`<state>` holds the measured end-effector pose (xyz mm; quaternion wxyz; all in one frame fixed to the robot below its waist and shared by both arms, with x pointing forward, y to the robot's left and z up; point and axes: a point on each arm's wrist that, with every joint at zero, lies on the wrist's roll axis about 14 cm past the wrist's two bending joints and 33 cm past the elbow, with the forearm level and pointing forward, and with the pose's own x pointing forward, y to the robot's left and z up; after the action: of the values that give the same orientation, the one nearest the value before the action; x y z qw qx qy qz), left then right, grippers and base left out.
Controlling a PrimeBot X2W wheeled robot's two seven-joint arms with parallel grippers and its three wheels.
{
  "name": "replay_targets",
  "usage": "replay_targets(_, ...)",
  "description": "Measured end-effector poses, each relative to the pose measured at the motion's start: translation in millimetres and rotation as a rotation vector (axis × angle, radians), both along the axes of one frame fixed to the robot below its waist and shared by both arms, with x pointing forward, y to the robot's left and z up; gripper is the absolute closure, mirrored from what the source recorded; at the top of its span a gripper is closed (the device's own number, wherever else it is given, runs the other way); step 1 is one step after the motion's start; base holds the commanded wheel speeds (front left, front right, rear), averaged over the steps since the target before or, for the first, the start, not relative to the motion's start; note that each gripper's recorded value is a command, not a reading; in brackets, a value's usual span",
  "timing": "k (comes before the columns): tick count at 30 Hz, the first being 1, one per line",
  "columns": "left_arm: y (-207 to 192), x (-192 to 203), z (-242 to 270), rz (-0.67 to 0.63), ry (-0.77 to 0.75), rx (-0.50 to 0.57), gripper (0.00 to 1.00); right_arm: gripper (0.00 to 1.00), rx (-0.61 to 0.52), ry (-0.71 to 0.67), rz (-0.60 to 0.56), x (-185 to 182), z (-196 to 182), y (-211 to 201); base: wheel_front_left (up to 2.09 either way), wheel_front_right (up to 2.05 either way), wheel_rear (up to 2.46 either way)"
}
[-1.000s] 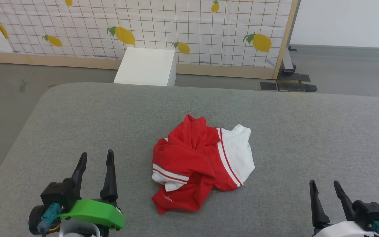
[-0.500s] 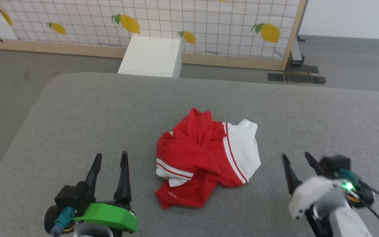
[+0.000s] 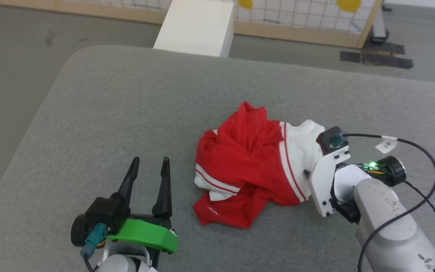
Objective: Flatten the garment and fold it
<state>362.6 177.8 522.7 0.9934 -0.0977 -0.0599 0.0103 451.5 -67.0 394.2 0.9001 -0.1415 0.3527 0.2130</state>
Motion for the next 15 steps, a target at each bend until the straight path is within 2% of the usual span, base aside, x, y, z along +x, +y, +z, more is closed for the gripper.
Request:
replay_targets(4,6,0,-6,0.025,0.020,0.003,0.00,0.00,-0.027,0.075,0.046,-6,-22,12,0.00,0.00,0.00)
replay_targets(8,9,0,-13,0.037,0.039,0.003,0.00,0.00,-0.017,0.095,0.070,-1,-27,21,0.00,0.00,0.00)
replay_targets(9,10,0,-14,0.039,0.044,0.004,0.00,0.71,-0.013,0.097,0.072,0,-27,22,0.00,0.00,0.00)
replay_targets(10,10,0,-15,0.041,0.047,0.002,0.00,1.00,-0.006,0.095,0.076,1,-26,24,0.00,0.00,0.00)
replay_targets(15,9,2,-17,0.035,0.051,-0.003,0.00,1.00,0.087,0.044,0.052,7,-12,27,0.00,0.00,0.00)
